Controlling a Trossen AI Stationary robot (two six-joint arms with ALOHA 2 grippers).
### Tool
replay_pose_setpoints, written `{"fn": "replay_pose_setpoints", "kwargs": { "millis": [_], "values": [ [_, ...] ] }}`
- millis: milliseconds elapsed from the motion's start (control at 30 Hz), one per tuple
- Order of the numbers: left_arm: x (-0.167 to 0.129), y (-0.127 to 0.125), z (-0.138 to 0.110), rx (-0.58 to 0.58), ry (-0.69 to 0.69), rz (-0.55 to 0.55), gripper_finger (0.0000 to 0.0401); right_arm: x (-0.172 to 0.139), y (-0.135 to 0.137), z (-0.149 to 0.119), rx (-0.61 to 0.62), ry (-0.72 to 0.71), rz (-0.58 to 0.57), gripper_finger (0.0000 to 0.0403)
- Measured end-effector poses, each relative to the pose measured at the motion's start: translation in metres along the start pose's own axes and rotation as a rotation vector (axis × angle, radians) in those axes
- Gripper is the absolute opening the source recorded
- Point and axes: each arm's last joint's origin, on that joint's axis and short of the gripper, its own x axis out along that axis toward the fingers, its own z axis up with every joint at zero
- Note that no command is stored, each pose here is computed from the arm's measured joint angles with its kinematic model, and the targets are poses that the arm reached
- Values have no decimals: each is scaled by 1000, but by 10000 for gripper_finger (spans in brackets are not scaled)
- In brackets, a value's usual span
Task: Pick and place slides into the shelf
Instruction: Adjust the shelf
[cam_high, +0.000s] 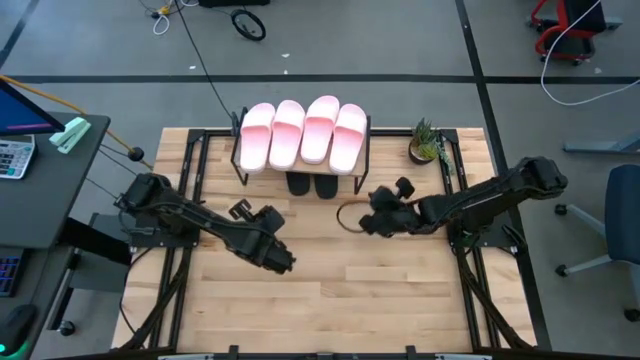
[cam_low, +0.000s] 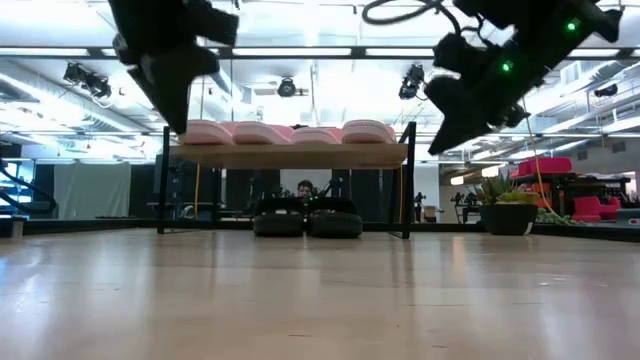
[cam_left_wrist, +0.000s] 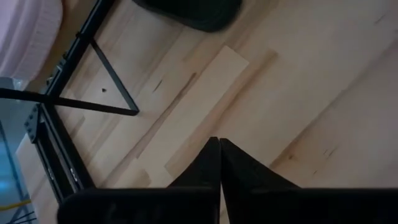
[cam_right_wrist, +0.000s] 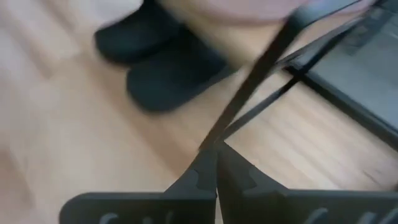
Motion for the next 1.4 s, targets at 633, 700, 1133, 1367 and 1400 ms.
{"fn": "replay_pose_setpoints", "kwargs": {
  "millis": [633, 700, 1133, 1367, 1400],
  "values": [
    [-12, 5, -5, 22, -52, -9, 6, 61, -44, 38, 103, 17, 27, 0],
    [-12, 5, -5, 24, -51, -6, 4, 65, -45, 37, 103, 37, 46, 0],
    [-12, 5, -6, 29, -48, 0, 10, 86, -53, 47, 81, -27, 96, 0],
    [-12, 6, -6, 31, -48, 1, 4, 89, -55, 49, 47, -32, 134, 0],
    [-12, 6, -6, 31, -47, 1, 5, 89, -55, 50, 41, -35, 147, 0]
  ]
}}
